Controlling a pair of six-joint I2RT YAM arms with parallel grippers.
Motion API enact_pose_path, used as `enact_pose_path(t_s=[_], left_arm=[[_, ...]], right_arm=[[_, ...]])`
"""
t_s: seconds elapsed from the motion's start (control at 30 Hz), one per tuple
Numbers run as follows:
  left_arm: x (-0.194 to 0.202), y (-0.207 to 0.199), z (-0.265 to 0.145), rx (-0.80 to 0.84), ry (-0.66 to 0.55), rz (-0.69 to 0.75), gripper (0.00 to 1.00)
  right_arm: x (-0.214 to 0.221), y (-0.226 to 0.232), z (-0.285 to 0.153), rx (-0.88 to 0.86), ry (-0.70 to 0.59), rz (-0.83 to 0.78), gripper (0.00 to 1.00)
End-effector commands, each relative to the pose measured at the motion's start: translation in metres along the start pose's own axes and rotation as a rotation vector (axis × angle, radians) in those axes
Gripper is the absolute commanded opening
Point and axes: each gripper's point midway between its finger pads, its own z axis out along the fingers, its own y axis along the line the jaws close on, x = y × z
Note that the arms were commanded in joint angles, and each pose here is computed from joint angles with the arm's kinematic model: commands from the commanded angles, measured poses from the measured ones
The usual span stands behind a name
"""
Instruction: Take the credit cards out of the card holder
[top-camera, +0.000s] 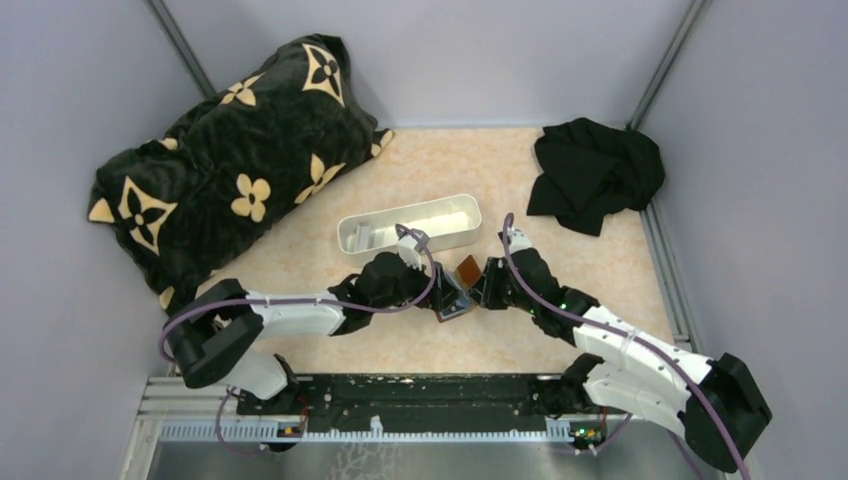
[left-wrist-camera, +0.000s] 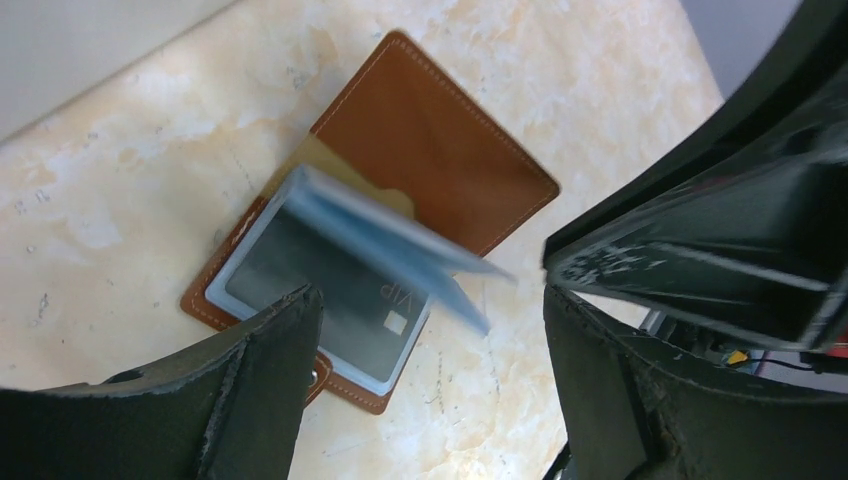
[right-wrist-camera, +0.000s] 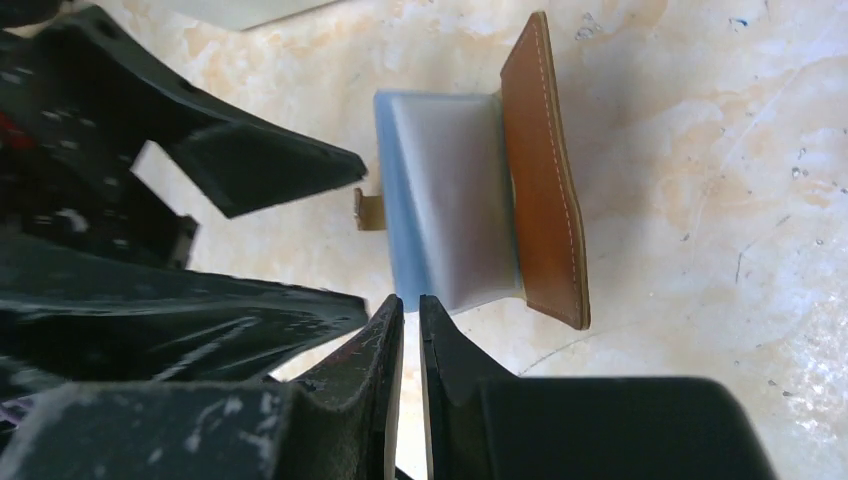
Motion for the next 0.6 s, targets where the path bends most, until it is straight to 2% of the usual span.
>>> enact_pose_path(t_s=[0.0, 0.2, 0.37, 0.57], left_arm=[[0.02, 0.009, 0.003, -0.004, 0.048, -0.022, 0.87], [0.033, 0.011, 0.015, 0.005, 0.094, -0.025, 0.88], [0.032, 0.003, 0.028, 0.052, 0.099, -0.038, 0.88], [0.017, -0.008, 0.03, 0.077, 0.071, -0.035, 0.88]], right_arm=[[-0.036, 0.03, -0.005, -0.086, -0.094, -0.029, 0.12], [-0.051, 0.035, -0.016, -0.078, -0.137, -0.052, 0.11], [-0.047, 0.023, -0.016, -0.026, -0.134, -0.051, 0.1], [-0.066, -0.028, -0.028, 0.199, -0.248, 0.04, 0.05]])
